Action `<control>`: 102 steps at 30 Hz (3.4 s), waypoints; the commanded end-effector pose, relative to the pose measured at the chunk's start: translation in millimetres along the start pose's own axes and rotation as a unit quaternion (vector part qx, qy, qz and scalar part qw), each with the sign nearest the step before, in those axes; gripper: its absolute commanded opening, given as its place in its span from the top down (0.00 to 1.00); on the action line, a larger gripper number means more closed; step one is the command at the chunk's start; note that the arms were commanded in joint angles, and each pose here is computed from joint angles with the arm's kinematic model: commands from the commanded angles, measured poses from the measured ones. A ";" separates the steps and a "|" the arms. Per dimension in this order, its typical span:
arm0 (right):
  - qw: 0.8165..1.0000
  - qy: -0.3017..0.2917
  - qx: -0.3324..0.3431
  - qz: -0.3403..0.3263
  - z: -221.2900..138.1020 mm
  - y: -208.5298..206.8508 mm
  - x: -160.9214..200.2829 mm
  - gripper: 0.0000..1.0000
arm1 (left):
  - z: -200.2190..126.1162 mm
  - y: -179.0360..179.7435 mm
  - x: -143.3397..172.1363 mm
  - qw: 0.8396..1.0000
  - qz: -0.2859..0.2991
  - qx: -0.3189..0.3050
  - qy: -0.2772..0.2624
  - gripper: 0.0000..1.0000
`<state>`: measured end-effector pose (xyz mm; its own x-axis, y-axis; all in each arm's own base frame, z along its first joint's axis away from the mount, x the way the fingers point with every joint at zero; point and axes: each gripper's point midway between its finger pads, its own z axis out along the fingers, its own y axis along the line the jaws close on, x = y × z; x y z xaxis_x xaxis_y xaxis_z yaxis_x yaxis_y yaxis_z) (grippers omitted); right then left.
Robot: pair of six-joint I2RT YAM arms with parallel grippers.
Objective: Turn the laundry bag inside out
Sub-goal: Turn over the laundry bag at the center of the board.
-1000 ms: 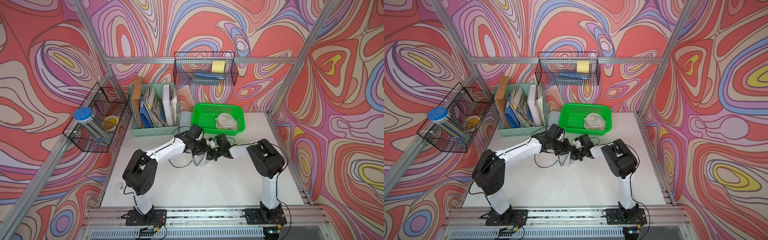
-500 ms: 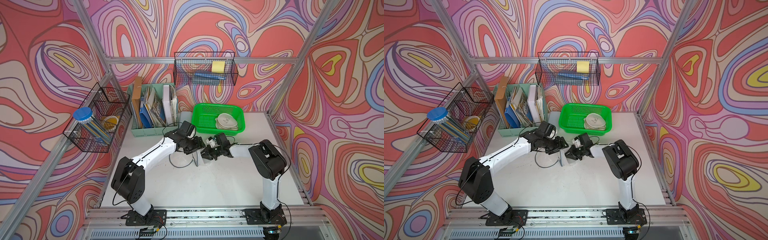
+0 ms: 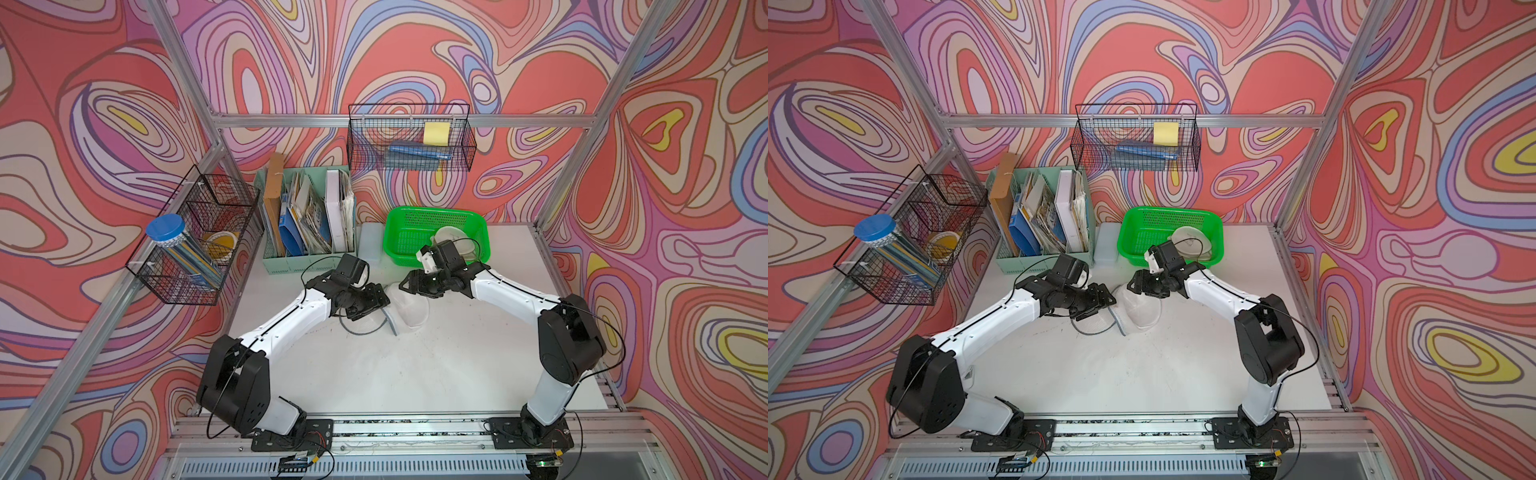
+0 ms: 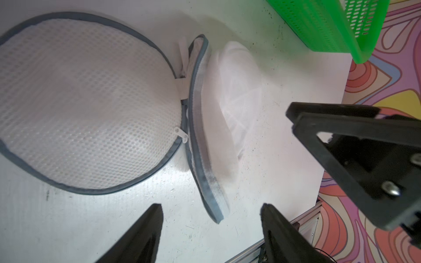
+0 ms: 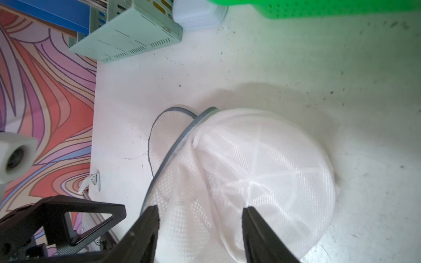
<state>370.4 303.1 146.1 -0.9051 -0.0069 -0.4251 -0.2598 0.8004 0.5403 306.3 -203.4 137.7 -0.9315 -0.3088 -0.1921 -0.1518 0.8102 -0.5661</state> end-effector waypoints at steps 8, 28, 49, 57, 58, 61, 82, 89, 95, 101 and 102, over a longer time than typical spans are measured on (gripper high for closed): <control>0.969 0.052 0.136 -0.202 8.5 54.8 45.1 0.44 | -12.1 56.0 -1.0 0.995 -0.088 -0.001 -0.049 0.34; 0.936 0.059 0.233 -0.259 21.0 46.8 54.8 1.00 | 54.1 25.1 20.7 0.995 -0.054 0.083 -0.018 0.61; 0.981 0.072 0.117 -0.137 17.3 45.5 32.1 1.00 | 101.4 -12.2 -4.9 0.991 -0.022 0.131 -0.035 0.68; 0.984 0.078 0.101 -0.124 18.5 44.5 31.2 1.00 | 106.3 -20.7 -12.7 0.987 -0.018 0.152 -0.045 0.67; 0.984 0.078 0.099 -0.123 18.6 45.1 31.3 1.00 | 107.1 -21.6 -14.1 0.987 -0.017 0.154 -0.048 0.67; 0.986 0.080 0.091 -0.119 19.2 47.4 32.7 1.00 | 109.2 -26.8 -18.4 0.985 -0.012 0.165 -0.053 0.68; 0.986 0.044 0.143 -0.073 -1.1 -8.7 6.6 1.00 | 94.3 -18.5 -9.4 0.989 -0.009 0.138 -0.046 1.00; 0.981 0.027 0.183 -0.050 -10.3 -57.2 -3.4 1.00 | 68.8 -12.9 3.8 0.994 0.003 0.109 -0.031 1.00; 0.978 0.024 0.208 -0.020 -17.0 -98.6 -2.6 1.00 | 46.2 2.5 16.3 0.996 0.010 0.078 -0.033 1.00; 0.986 0.031 0.166 -0.017 -13.9 -91.7 4.0 1.00 | 39.7 2.0 22.6 0.997 0.018 0.079 -0.020 1.00; 0.990 0.029 0.136 -0.023 -14.1 -79.6 2.8 1.00 | 40.3 -1.0 23.1 0.996 0.023 0.080 -0.014 1.00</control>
<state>377.5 237.1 94.7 -0.9335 -0.0901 -0.3471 -0.1922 0.9429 0.2721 306.4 -240.2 109.0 -0.9131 -0.3155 -0.2582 -0.0384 0.6970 -0.7160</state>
